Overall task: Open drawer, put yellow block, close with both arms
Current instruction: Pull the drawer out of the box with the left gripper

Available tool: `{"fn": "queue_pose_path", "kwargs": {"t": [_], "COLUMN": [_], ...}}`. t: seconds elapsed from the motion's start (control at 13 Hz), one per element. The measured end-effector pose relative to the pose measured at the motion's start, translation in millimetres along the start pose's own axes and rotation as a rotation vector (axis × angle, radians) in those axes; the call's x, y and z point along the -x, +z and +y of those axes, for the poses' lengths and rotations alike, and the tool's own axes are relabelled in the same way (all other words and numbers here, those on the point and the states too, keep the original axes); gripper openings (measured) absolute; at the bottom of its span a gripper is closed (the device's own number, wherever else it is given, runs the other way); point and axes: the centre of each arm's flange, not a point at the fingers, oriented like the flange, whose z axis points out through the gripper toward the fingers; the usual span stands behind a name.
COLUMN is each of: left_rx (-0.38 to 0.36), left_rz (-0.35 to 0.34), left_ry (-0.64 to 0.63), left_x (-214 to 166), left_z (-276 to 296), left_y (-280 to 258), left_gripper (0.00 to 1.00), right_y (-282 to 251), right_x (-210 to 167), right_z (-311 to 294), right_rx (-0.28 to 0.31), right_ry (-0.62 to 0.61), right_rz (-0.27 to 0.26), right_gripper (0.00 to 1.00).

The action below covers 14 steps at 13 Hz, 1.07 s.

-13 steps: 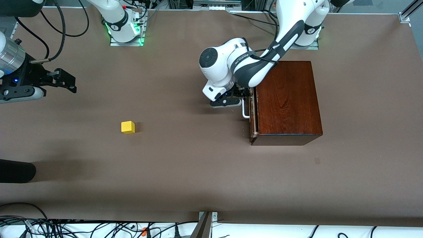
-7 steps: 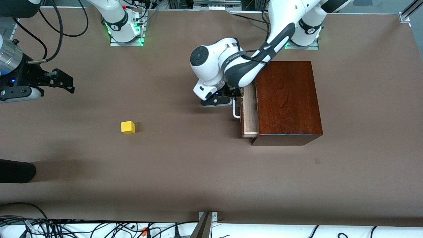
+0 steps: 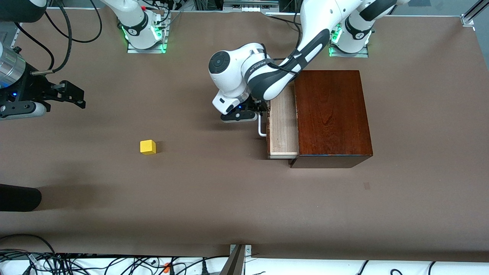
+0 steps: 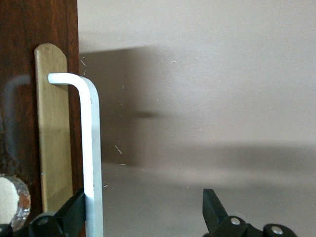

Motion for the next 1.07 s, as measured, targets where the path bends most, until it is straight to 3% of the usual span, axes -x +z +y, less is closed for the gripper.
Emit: {"fn": "queue_pose_path", "kwargs": {"t": [0.69,0.92,1.07], "left_rx": [0.092,0.198,0.226], "left_rz": [0.041,0.056,0.038], "left_ry": [-0.004,-0.031,-0.073], "left_x": [8,12,-2], "left_z": [28,42,24], "left_y": [-10,-45,-78], "left_gripper": [1.00,1.00,1.00], "right_y": [16,16,17], "right_x": [-6,-7,-8], "right_z": [17,18,18], "right_rx": [0.002,0.002,0.002], "right_ry": [0.029,0.030,0.030], "right_rz": [-0.025,-0.024,-0.025], "right_gripper": [1.00,1.00,1.00]}}
